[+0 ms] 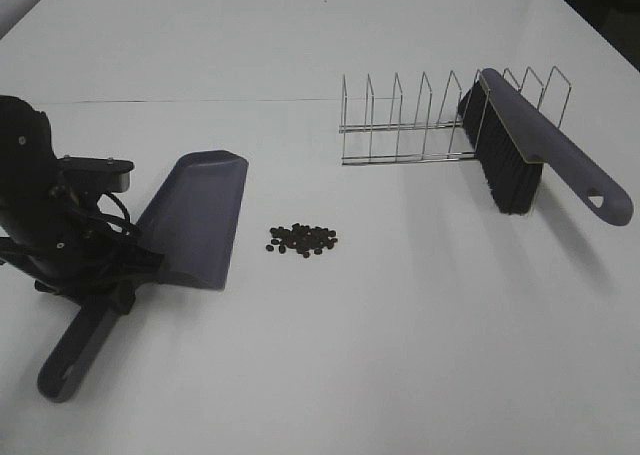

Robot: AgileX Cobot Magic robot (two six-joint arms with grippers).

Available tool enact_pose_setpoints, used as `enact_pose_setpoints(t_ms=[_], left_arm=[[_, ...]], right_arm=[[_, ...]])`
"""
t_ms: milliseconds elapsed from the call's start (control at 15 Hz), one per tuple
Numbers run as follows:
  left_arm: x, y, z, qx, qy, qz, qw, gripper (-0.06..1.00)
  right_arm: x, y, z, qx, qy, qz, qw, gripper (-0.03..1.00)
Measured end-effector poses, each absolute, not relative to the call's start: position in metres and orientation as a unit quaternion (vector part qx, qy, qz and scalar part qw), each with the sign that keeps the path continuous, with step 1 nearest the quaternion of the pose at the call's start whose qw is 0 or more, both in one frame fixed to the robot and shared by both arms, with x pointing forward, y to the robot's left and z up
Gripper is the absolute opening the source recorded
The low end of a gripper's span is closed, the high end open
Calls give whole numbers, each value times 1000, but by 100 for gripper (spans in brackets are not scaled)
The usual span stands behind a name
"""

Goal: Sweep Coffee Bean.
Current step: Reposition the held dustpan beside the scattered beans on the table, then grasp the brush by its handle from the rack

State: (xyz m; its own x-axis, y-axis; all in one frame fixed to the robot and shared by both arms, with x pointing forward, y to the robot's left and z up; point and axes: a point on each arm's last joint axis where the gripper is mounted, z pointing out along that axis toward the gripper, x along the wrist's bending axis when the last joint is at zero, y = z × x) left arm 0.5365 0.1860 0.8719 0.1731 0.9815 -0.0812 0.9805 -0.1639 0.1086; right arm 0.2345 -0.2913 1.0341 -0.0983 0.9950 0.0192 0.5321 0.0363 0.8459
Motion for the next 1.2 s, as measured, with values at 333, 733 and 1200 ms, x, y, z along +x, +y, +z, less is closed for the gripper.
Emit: enact_pose_setpoints(t_ms=[333,733,1200], left_arm=[[535,187,872,777,627,0,58,31],[535,187,872,778,626,2,56,31],[535,187,872,778,626,2,56,31]], right_arm=[[235,-291,1034,591,646,364,318,98],[242,-291,1034,600,654,348,302,98],[334,-284,1100,658,677,280,174,98]])
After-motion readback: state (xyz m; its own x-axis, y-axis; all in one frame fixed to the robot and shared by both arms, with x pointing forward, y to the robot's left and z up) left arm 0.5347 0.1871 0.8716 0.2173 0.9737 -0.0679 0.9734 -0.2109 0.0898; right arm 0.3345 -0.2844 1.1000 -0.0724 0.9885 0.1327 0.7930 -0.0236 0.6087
